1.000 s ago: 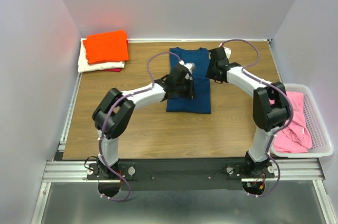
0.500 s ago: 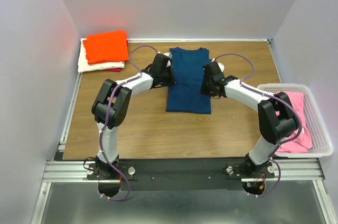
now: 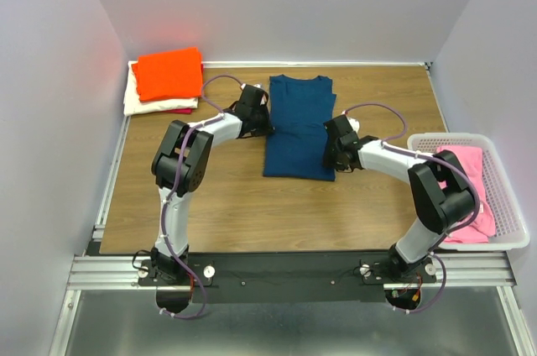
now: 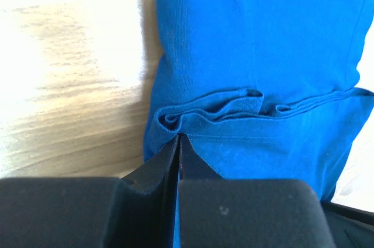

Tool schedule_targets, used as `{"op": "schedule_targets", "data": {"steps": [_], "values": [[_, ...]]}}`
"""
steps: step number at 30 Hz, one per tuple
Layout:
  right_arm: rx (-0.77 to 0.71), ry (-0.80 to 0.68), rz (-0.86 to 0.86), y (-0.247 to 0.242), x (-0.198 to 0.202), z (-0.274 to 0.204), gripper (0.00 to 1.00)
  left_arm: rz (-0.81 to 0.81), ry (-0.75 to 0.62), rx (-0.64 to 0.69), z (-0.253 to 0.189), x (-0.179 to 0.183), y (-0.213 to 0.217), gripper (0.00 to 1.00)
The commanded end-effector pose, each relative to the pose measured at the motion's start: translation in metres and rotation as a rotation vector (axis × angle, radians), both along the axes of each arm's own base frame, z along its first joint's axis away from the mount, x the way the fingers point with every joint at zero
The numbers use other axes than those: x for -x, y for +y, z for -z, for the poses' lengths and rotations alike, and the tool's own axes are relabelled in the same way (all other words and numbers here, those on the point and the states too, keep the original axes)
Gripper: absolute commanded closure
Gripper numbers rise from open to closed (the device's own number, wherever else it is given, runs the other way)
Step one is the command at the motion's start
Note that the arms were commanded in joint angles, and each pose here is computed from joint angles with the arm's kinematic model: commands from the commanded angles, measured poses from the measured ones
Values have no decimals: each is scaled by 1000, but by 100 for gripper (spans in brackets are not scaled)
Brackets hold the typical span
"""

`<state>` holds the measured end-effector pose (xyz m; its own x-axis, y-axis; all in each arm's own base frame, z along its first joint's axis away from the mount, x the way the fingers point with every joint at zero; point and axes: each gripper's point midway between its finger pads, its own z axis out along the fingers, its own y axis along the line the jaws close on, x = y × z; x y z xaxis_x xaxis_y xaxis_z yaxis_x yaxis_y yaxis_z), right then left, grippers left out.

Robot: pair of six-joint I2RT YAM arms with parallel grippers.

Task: Fold and stack the t-shirts
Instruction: Fold the tshirt

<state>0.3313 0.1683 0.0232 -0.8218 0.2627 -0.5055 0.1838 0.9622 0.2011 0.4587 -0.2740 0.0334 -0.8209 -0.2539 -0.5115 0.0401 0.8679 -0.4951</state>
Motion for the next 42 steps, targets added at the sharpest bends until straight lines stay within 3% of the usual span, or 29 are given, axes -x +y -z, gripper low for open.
{"op": "schedule_targets", "data": {"steps": [1,6,10,15,21,26,33,42], "values": [[15,34,13,-8,13,11,62,-17,16,-19,14,-4,6,91],[1,15,9,-7,14,2,61,18,-21,17,-7,-8,3,85],[-52,-25,-4,0,10,-19,61,66,-125,74,-59,-9,-4,73],[-91,-64,18,-2,16,-37,57,-21,-174,62,-93,20,24,68],[-143,-45,40,-11,37,-37,47,8,-111,61,-64,80,43,61],[-170,-37,62,-14,46,-36,47,99,-55,102,-34,129,40,57],[-174,-2,75,-14,51,-25,47,166,-48,151,-23,153,36,54],[-159,27,88,-15,51,-10,48,197,-29,162,-12,155,27,54]]}}
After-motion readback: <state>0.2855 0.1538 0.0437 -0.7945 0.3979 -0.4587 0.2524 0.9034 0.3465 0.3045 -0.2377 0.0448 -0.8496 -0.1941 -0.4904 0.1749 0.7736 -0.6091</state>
